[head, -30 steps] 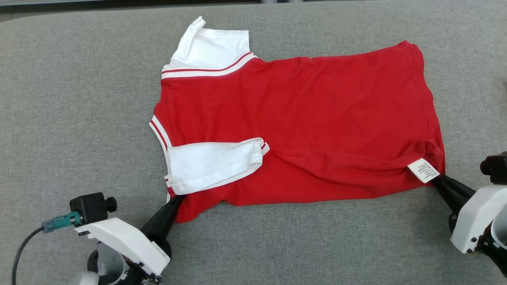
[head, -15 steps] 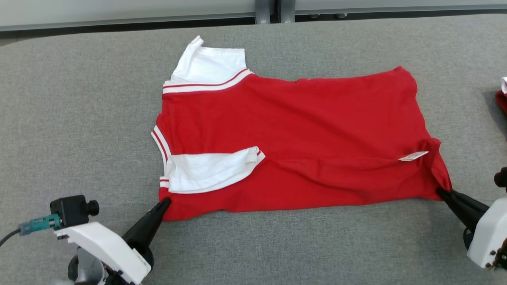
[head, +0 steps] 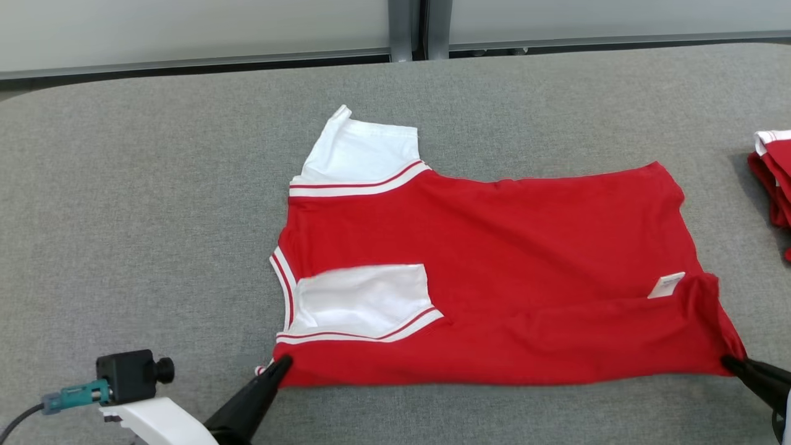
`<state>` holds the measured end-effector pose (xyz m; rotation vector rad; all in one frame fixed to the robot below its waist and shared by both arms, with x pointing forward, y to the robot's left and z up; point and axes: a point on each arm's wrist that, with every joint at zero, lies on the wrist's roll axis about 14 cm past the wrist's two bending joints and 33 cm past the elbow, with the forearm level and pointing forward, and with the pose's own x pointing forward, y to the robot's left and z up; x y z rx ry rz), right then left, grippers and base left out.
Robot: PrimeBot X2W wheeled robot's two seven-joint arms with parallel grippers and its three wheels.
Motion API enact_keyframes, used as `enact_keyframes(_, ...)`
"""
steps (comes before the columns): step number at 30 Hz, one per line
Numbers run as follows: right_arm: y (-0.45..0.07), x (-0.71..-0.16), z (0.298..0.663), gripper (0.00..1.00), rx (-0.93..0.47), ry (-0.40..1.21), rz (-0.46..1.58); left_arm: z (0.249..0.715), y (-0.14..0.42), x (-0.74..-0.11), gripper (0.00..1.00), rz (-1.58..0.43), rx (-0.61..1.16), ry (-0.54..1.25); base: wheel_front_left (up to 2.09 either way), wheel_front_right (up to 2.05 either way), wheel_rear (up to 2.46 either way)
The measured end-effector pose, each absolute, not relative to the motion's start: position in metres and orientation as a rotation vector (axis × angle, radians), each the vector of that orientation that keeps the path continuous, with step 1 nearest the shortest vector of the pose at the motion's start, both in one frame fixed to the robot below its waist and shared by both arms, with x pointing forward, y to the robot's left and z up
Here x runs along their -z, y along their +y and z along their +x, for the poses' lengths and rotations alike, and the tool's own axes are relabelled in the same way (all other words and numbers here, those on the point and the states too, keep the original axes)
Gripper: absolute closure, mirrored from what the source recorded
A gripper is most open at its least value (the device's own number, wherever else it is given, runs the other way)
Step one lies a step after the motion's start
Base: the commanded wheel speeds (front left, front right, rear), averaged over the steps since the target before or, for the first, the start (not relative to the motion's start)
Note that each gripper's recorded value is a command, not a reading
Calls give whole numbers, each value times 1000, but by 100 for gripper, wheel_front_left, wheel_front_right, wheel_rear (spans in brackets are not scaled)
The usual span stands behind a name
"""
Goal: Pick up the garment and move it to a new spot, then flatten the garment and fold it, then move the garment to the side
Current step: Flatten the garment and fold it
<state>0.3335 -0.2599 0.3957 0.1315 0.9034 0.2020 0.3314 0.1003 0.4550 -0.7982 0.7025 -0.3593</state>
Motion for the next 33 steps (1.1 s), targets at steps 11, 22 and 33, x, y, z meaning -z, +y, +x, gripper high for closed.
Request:
enact_keyframes(11, -262, -366, 299, 100, -166, 1058, 172, 335, 88, -418, 100, -786, 322, 782, 0, 0, 0)
enact_keyframes(22, -287, -369, 286, 0, -87, 1047, 118, 323, 104, -413, 0, -794, 235, 743, 0, 0, 0)
enact_keyframes(33, -283, -444, 362, 0, -128, 736, 16, 366, 119, -462, 0, -545, 306, 554, 0, 0, 0)
